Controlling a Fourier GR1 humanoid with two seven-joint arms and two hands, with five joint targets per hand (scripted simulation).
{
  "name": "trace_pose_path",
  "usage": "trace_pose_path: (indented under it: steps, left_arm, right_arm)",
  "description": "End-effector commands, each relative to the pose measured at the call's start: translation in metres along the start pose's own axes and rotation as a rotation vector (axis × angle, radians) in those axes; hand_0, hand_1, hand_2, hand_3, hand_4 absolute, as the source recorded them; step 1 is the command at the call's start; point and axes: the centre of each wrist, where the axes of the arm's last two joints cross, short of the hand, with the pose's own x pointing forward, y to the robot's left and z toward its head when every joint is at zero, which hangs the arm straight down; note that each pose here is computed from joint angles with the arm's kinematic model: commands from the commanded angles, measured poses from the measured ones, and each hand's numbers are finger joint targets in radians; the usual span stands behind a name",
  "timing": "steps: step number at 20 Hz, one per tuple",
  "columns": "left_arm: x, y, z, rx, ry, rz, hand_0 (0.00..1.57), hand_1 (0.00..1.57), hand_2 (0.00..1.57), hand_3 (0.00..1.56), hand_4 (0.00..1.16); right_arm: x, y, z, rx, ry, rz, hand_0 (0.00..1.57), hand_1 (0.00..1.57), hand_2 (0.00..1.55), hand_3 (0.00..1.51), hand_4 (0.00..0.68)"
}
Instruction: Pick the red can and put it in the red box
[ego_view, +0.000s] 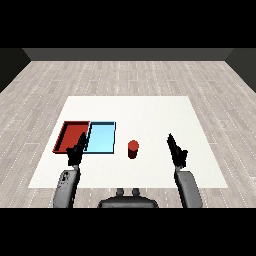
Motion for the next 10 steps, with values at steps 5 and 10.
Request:
trace_pose_path:
  steps: [5,10]
  left_arm:
    - [0.007,-0.009,-0.0072,-0.017,-0.030,0.032,0.00,0.00,0.00,0.00,0.00]
    - [0.021,-0.021,-0.0094,0.006,-0.461,0.140,0.00,0.00,0.00,0.00,0.00]
  right_arm:
    - [0.005,0.006,0.015,-0.029,-0.014,-0.029,0.00,0.00,0.00,0.00,0.000]
    - [0.020,0.003,0.011,-0.019,-0.364,-0.094,0.00,0.00,0.00,0.00,0.000]
